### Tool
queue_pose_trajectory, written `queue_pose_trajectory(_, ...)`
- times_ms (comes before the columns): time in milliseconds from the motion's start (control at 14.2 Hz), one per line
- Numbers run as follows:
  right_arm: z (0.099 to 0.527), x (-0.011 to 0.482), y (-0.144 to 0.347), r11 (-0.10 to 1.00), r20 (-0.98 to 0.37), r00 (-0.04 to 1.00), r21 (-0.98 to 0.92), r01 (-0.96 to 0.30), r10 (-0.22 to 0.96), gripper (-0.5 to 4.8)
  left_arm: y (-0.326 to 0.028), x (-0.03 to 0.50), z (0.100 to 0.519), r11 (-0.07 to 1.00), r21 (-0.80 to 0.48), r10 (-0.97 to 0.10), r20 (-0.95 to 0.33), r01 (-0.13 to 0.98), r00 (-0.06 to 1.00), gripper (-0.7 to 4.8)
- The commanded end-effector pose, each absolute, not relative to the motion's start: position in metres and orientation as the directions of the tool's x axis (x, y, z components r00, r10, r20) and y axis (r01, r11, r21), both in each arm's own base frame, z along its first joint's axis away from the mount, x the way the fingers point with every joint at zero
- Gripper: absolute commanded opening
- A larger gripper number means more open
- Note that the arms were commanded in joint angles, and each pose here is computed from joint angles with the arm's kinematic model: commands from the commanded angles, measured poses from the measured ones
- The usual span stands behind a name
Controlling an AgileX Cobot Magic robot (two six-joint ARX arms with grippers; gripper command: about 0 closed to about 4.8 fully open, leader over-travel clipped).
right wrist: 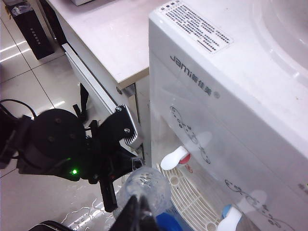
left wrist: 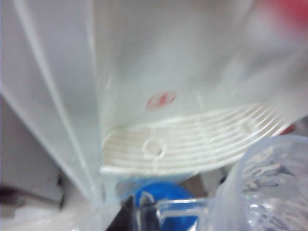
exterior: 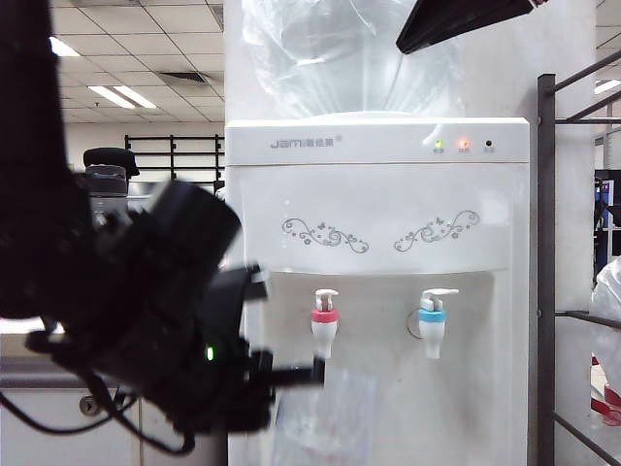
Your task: Pick up the plastic mug from the left desk, go to the hot water outlet of the water dispenser, press the vertical switch to get some water, then put the mug back on the desk.
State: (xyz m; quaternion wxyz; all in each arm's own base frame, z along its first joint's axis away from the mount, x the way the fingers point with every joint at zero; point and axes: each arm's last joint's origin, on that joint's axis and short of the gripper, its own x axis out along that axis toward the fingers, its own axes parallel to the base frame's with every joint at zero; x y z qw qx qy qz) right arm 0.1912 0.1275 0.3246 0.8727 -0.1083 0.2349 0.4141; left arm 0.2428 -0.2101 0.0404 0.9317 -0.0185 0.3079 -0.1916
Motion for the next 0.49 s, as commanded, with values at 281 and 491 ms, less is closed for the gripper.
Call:
queue_pose_trajectory(281,0.327,0.193,0.130,0.619,-0.473,0.542,0.008,-0.785,0.694,-0.01,-0.221,0.259,0.049,0.949,-0.147,-0.314,-0.482,0.278,0.818,-0.05)
queue_pose_trajectory(491,0.324,0.195,0.132,0.584,-0.477,0.497,0.044,-0.810,0.725,-0.01,-0.222,0.264,0.052,0.952,-0.151,-0.305,-0.466,0.265,0.831,-0.05)
